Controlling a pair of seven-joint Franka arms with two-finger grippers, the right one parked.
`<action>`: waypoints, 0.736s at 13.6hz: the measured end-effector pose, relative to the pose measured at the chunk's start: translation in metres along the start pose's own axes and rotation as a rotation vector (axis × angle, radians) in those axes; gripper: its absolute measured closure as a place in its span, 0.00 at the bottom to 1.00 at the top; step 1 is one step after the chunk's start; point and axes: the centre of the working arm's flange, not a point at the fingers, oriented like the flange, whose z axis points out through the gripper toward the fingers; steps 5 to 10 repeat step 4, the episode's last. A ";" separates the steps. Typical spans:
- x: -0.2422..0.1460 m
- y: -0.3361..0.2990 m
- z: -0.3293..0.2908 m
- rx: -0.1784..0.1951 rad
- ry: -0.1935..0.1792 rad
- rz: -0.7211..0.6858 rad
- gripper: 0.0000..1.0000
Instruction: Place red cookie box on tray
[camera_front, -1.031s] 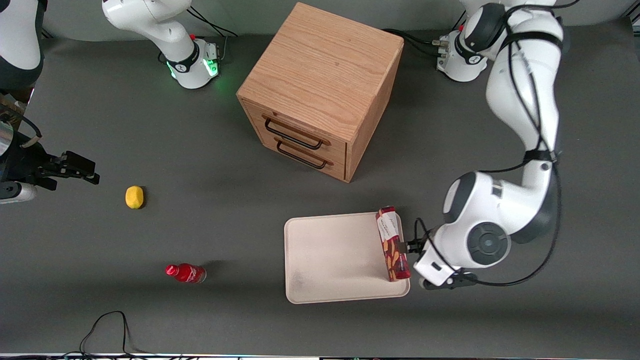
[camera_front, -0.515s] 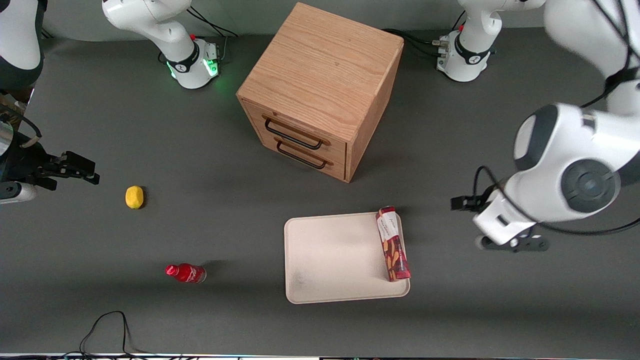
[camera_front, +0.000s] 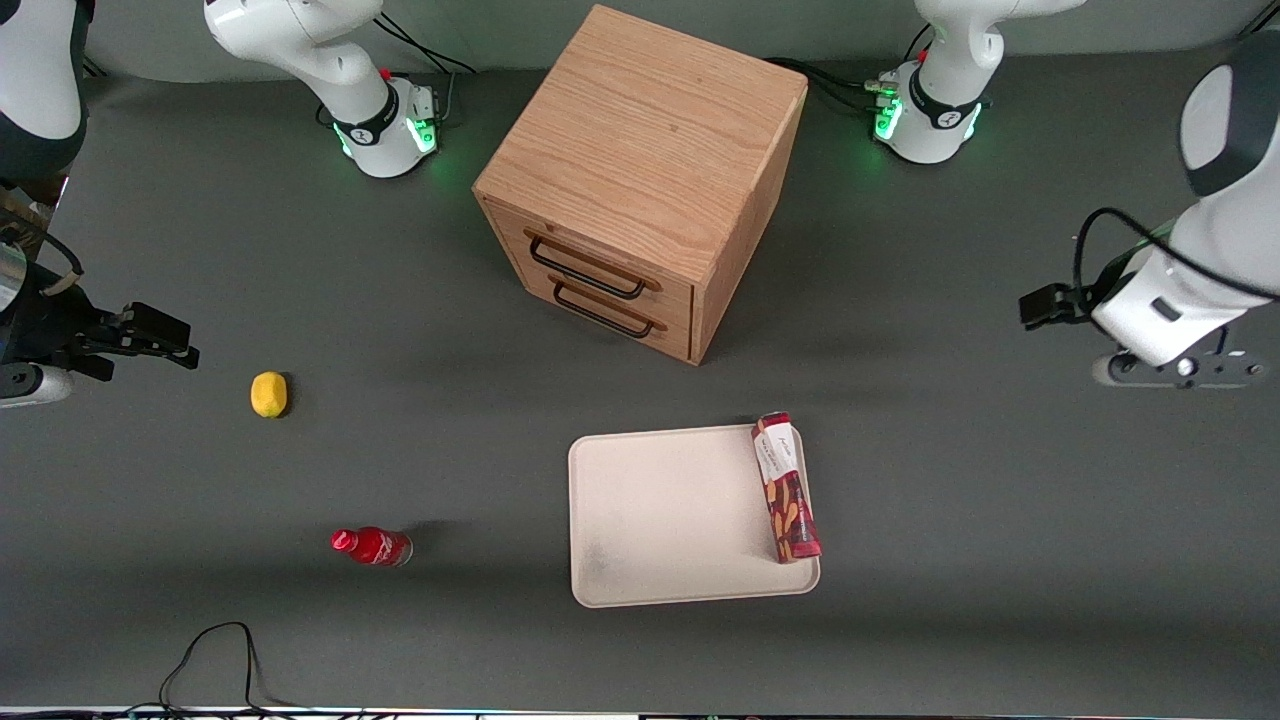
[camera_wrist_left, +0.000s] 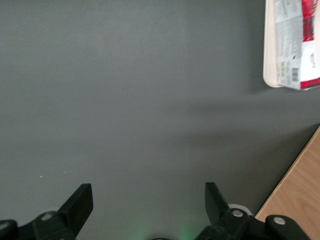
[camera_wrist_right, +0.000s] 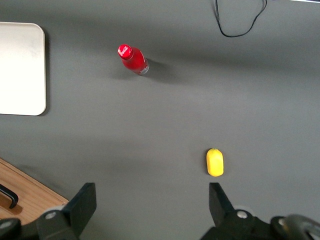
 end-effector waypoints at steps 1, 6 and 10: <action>-0.008 -0.009 -0.002 0.000 0.001 -0.009 0.00; -0.019 -0.043 -0.006 -0.026 0.005 -0.022 0.00; -0.019 -0.043 -0.006 -0.026 0.005 -0.022 0.00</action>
